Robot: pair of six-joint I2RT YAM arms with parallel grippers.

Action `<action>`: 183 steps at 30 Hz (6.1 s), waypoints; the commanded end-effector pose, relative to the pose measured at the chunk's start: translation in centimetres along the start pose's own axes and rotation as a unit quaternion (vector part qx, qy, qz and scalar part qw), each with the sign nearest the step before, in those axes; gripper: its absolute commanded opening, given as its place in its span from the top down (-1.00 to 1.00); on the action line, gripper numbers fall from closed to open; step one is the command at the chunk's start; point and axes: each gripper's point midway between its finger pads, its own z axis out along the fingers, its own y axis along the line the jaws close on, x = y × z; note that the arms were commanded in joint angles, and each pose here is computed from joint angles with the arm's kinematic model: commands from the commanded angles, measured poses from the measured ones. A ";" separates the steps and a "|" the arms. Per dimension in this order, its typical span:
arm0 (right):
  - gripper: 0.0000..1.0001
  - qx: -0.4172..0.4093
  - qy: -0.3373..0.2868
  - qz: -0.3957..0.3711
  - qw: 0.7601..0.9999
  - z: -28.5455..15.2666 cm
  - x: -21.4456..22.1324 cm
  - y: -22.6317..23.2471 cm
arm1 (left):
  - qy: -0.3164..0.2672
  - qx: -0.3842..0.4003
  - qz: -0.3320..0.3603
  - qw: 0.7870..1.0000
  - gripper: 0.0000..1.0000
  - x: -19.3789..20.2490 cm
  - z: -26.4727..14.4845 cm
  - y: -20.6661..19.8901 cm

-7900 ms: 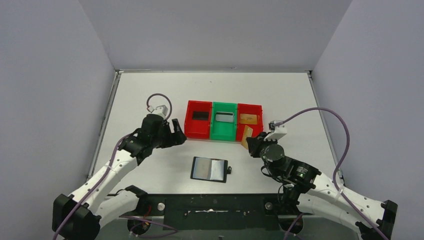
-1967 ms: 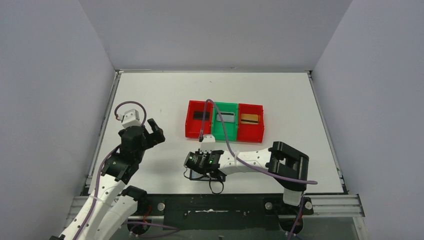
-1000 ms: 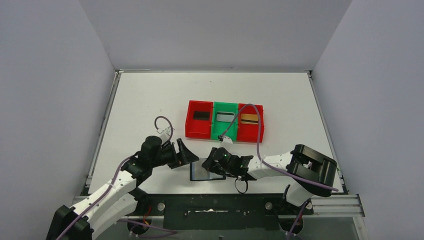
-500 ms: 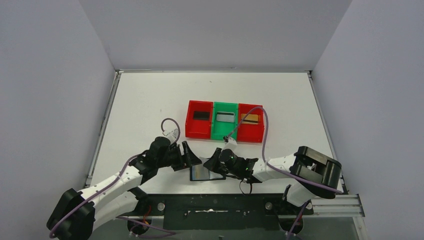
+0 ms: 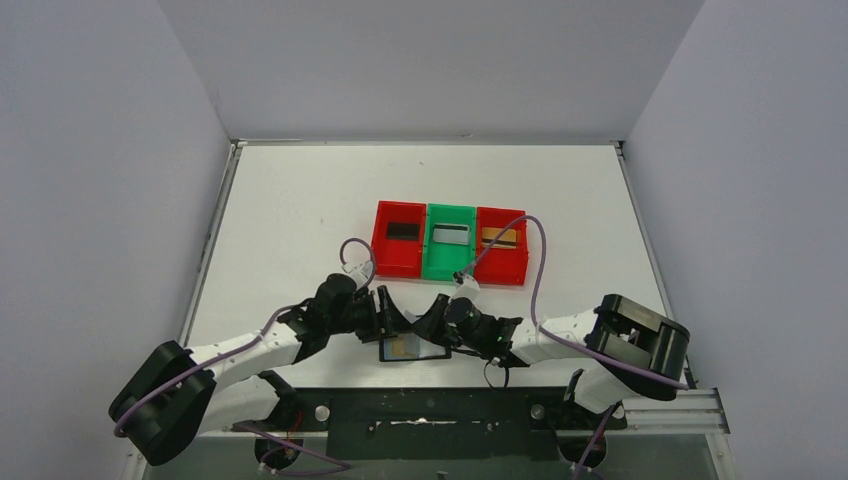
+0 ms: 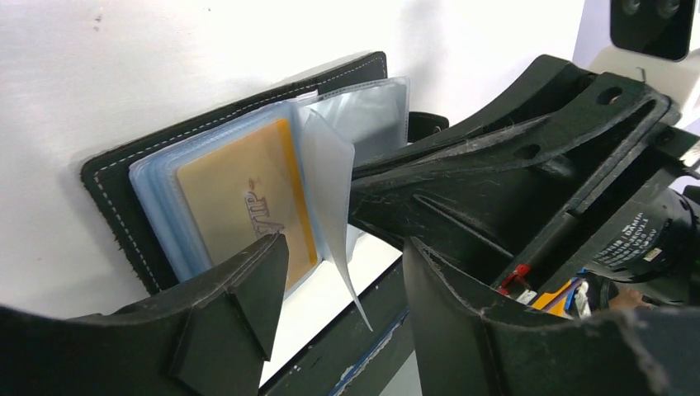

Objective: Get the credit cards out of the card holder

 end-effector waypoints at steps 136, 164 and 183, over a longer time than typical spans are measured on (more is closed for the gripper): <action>-0.50 0.126 -0.083 -0.146 0.978 -3.8 -12.9 7.6 | -0.185 -0.104 -0.012 0.977 -0.57 -6.9 -6.9 1.4; 0.21 0.040 0.043 -0.023 0.998 -0.5 0.7 2.2 | -0.043 -0.047 0.011 0.998 -0.03 -3.2 -3.1 0.2; 0.56 0.078 0.053 0.013 0.995 0.4 1.9 -1.7 | 0.013 -0.063 0.036 0.997 0.20 -1.5 -0.9 0.8</action>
